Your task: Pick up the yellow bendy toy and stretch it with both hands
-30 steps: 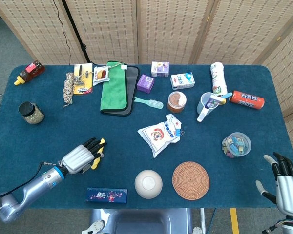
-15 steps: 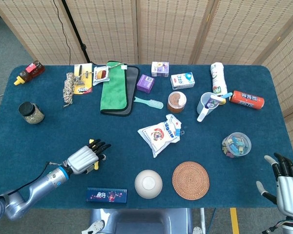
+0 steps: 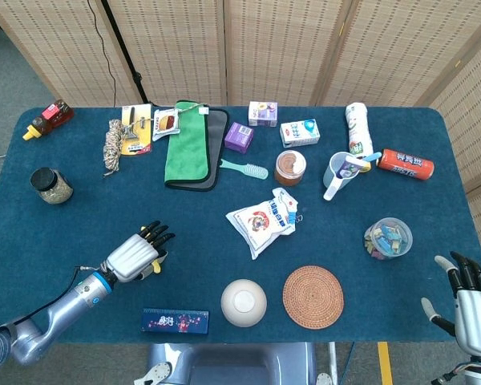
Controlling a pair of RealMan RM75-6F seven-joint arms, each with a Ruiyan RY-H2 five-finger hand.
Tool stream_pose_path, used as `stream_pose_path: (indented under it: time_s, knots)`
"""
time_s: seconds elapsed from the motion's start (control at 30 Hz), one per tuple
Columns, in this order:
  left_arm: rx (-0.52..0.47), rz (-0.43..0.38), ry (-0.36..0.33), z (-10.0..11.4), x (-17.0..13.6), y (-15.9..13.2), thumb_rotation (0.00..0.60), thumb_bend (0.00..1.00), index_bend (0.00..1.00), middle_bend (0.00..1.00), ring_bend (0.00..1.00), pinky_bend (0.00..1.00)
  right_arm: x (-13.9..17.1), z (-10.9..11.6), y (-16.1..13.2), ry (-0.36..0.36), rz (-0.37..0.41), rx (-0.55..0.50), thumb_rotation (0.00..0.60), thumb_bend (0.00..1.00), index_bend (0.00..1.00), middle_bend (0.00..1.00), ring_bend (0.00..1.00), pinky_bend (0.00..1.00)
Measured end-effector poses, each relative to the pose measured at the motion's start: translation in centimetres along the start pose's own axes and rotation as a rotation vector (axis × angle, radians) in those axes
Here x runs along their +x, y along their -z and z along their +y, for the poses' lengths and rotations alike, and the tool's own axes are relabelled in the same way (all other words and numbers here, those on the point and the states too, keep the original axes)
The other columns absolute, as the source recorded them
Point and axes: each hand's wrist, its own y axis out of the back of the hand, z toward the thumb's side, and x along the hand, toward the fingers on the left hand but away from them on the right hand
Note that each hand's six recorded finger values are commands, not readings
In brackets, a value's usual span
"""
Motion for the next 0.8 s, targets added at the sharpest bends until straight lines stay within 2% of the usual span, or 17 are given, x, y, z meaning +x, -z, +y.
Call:
stream_pose_path:
  time_s: [0.4, 0.67, 0.8]
  knots:
    - [0.012, 0.179, -0.032, 2.0, 0.1, 0.5, 0.6, 0.36, 0.61, 0.15, 0.06, 0.0, 0.1, -0.3, 0.5, -0.004, -0.004, -0.016, 0.6, 0.28, 0.23, 0.15, 0.16, 0.03]
    - [-0.032, 0.333, 0.038, 2.5, 0.6, -0.6, 0.6, 0.36, 0.6, 0.15, 0.06, 0.0, 0.1, -0.3, 1.2, -0.003, -0.012, -0.023, 0.6, 0.28, 0.23, 0.15, 0.16, 0.03]
    - [-0.044, 0.372, 0.043, 2.8, 1.3, -1.8, 0.6, 0.36, 0.53, 0.14, 0.05, 0.0, 0.1, -0.3, 1.4, -0.004, -0.015, -0.026, 0.6, 0.28, 0.23, 0.15, 0.16, 0.03]
